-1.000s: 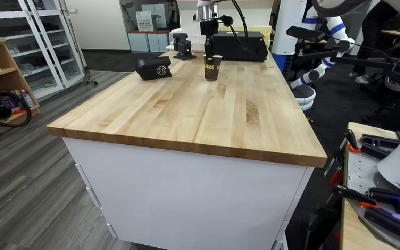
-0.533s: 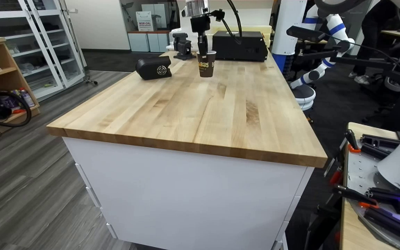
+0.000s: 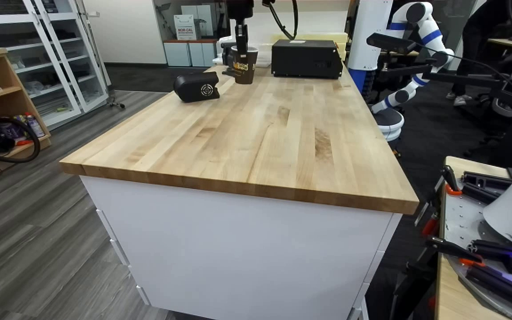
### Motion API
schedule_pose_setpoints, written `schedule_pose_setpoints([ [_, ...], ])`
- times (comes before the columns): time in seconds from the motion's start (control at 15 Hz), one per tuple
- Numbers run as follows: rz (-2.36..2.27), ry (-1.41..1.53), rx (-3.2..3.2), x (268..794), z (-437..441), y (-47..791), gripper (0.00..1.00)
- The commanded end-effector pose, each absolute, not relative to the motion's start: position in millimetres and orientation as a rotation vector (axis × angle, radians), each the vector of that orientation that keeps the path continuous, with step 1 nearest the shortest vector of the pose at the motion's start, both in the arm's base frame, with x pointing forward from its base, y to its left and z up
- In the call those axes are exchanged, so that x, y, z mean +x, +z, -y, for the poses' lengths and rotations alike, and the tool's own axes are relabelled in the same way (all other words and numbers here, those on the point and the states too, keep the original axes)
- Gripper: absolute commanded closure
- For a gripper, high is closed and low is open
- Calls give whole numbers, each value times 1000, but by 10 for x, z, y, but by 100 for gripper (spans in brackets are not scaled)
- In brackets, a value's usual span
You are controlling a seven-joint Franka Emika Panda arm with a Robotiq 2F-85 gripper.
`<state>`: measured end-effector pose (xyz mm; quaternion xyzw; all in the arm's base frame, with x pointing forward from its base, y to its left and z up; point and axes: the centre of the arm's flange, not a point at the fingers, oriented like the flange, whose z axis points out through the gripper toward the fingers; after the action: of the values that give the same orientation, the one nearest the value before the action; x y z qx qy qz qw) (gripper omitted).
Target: Pick the cup and move it to the left on the table
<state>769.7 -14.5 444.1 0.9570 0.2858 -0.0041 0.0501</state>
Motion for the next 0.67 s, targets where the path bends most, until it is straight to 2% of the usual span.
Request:
schedule_pose_setpoints([
  [0.0,-957,43,2923,7318,-127,4319,98],
  [0.6,-1022,-32,2948,7175,-1073,3674,98],
])
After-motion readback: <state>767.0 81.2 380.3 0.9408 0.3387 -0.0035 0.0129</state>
